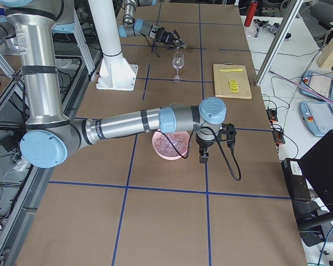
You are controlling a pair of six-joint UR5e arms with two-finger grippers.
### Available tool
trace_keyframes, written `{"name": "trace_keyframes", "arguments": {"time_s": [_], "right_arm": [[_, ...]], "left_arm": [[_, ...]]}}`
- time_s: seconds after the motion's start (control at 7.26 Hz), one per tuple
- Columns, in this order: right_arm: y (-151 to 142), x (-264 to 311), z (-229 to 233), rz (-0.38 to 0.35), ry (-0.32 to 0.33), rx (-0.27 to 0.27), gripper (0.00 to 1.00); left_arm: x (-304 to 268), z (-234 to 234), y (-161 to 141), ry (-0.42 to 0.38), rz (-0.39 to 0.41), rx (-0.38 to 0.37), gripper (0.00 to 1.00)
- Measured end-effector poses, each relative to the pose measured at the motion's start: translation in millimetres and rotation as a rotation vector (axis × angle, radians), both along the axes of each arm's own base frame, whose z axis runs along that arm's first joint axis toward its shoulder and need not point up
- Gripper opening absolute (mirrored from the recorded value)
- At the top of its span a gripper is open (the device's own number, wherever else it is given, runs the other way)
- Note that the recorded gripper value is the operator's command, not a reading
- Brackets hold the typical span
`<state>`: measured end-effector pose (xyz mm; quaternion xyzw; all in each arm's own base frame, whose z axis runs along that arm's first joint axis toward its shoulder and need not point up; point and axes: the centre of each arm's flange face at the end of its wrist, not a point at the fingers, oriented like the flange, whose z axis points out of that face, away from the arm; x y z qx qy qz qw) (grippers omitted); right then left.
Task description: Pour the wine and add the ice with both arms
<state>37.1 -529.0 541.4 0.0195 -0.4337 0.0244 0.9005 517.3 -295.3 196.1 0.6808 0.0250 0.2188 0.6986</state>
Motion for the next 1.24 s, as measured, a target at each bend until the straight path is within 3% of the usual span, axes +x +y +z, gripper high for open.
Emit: {"name": "trace_keyframes", "arguments": {"time_s": [1.24], "right_arm": [[-0.3,0.0,2.9,0.000,0.000,-0.006,1.00]], "left_arm": [[-8.3,-10.5,-5.3,-0.419,-0.024,0.151,0.00]]}}
